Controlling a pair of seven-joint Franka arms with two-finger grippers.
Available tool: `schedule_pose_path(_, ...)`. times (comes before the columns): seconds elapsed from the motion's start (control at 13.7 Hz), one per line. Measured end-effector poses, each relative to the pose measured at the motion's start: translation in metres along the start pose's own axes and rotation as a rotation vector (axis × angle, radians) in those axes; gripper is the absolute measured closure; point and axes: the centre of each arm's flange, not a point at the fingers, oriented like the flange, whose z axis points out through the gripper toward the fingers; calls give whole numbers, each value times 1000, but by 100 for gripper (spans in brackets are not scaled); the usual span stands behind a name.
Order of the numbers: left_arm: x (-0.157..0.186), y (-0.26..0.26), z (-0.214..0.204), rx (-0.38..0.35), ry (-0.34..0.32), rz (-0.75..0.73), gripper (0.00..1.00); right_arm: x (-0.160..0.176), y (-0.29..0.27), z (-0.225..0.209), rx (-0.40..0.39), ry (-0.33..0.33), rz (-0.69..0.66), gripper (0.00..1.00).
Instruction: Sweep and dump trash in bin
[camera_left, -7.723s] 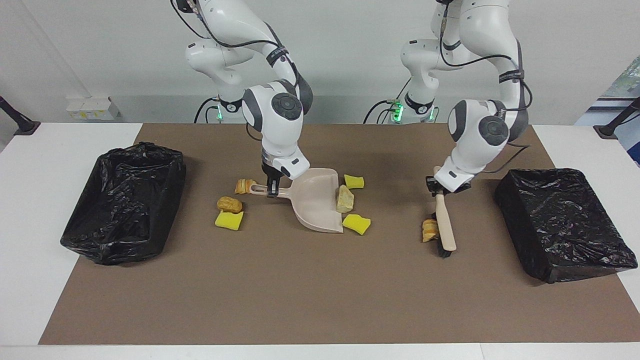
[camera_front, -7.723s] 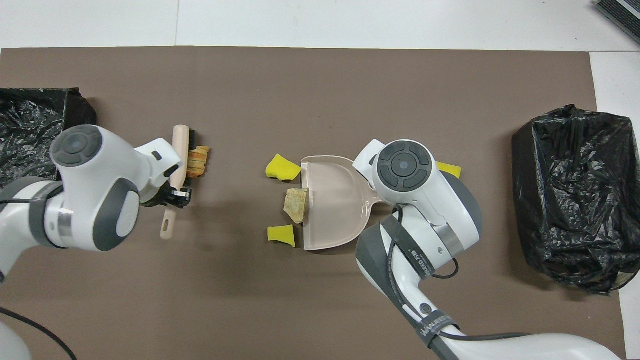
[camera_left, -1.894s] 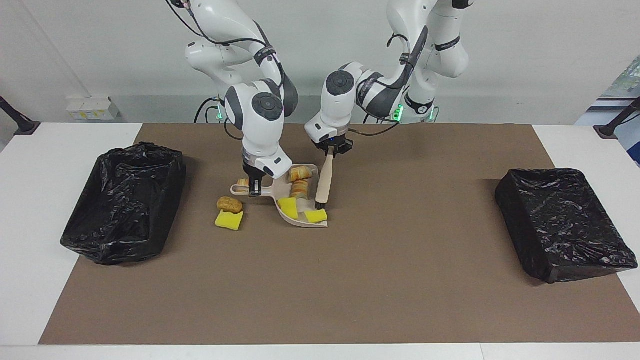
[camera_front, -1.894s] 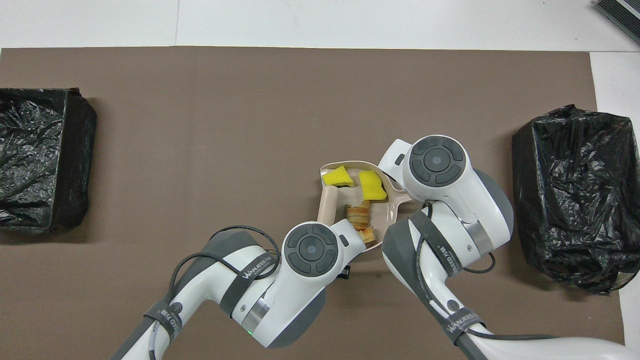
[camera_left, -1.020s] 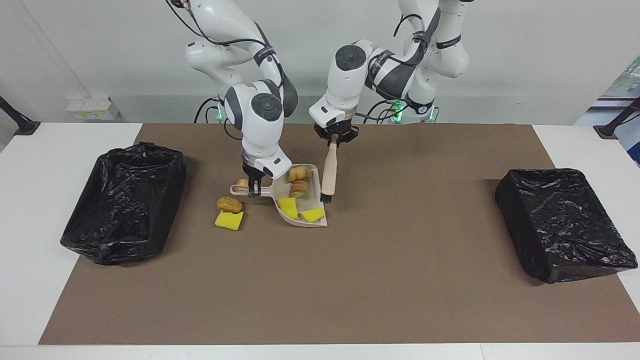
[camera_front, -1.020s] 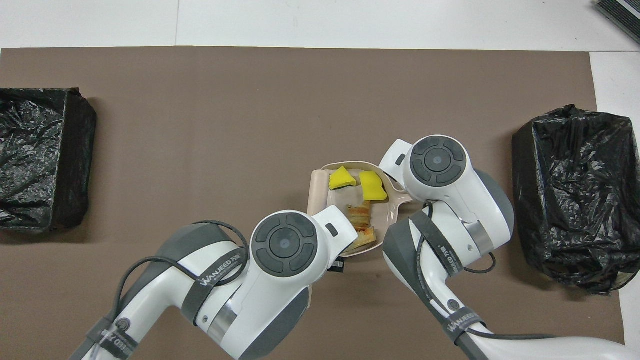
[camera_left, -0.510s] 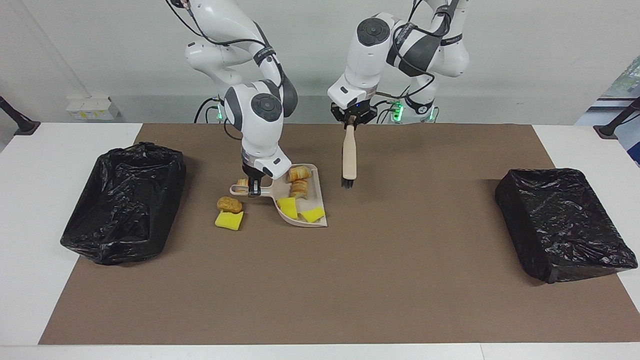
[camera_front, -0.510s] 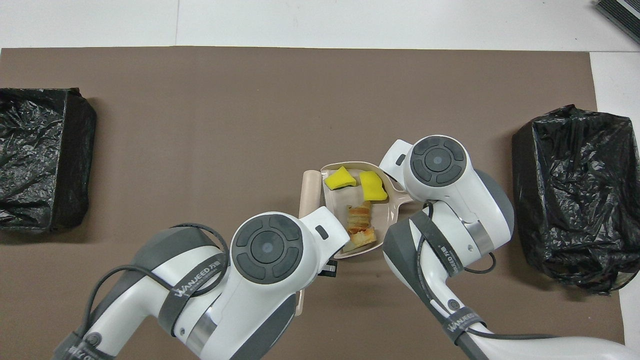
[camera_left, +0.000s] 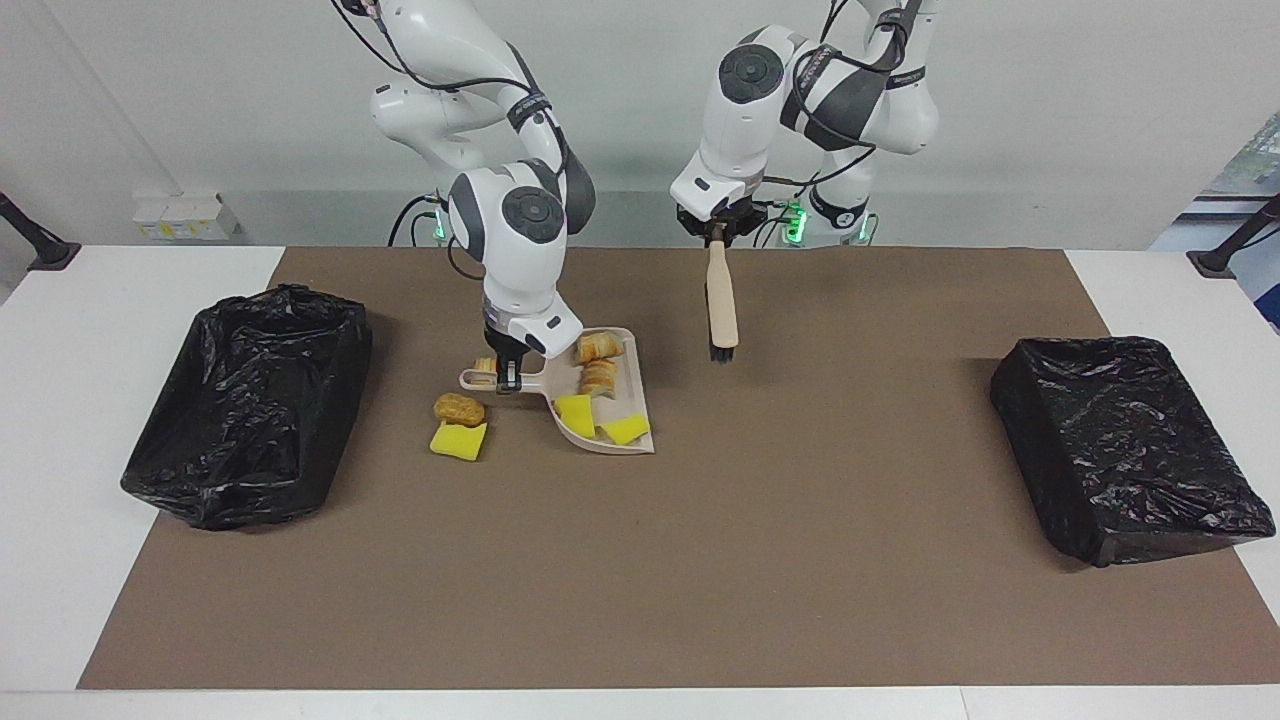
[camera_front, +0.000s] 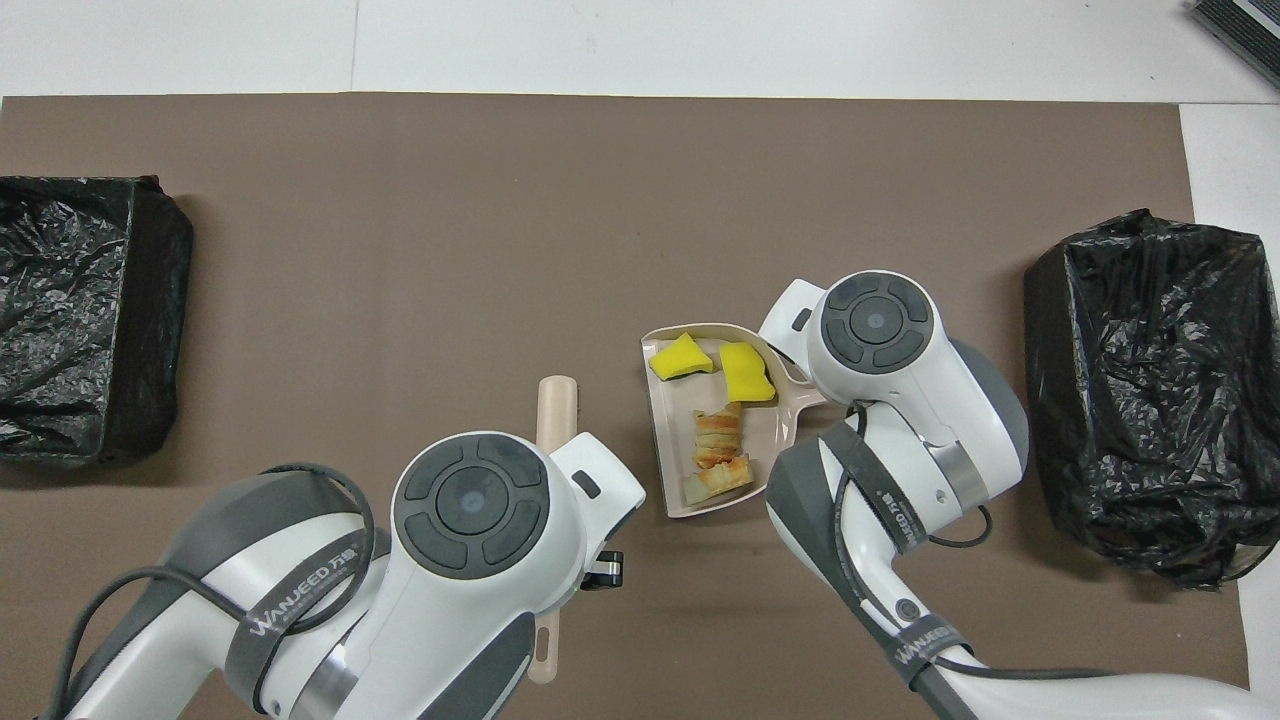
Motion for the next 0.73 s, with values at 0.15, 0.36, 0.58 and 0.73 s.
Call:
schedule_pose_path(0.15,-20,1,26,-11,44,0,74,0,0,0,0,0,1,68)
schedule_pose_path(0.36,-60,19,82,24,76,-24,74,-1,0,0,1,0,2,68)
schedule_pose_path(0.58,-98,43,125,26,117,-19,74,-2,0,1,1,0,2,68)
schedule_pose_path(0.73,-112,50,142,20,132,-16,74,-2,0,0,1,0,3,68)
